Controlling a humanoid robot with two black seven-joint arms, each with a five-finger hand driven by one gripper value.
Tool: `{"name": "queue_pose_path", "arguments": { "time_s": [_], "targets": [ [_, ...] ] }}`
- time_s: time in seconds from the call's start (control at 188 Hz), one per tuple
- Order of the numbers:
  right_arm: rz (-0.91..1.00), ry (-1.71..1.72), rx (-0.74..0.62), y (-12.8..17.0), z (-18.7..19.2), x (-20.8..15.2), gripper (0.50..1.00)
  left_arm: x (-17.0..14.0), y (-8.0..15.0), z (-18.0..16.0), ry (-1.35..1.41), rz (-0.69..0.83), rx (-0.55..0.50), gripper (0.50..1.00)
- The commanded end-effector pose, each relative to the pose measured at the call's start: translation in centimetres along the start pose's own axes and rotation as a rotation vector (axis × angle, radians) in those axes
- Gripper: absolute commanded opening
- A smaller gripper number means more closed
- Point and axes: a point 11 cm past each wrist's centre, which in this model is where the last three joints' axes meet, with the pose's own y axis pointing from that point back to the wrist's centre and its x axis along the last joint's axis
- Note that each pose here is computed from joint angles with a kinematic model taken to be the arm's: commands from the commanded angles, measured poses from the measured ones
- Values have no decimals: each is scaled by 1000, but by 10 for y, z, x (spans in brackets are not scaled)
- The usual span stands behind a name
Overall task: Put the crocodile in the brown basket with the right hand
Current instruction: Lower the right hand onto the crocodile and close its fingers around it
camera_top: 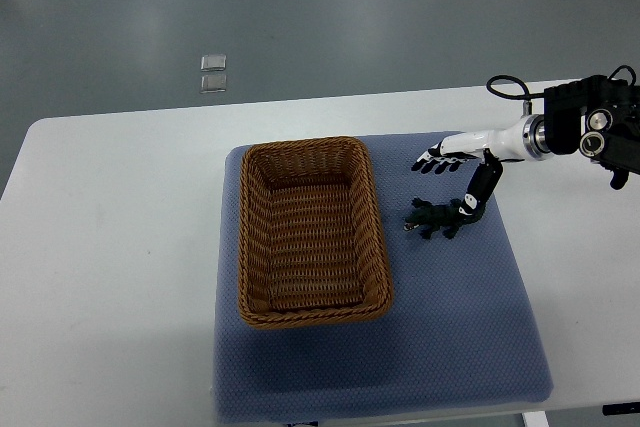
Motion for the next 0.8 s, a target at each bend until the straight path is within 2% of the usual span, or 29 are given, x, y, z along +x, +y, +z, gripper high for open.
{"name": "queue_pose_path", "arguments": {
  "time_s": [0.0,0.33,0.474,0.532,0.793],
  "targets": [
    [-9,-6,10,-3,2,-6,897,1,0,0,0,2,0,1000],
    [-1,44,-28,-11,14,-22,885,1,0,0,1,3,0,1000],
    [-8,49,-37,-12,22,-29,858,1,0,0,1,3,0,1000],
    [-9,49,-36,-13,23,-31,832,1,0,0,0,3,0,1000],
    [0,47,-32,-15,22,-33,795,1,0,0,1,3,0,1000]
  ]
}}
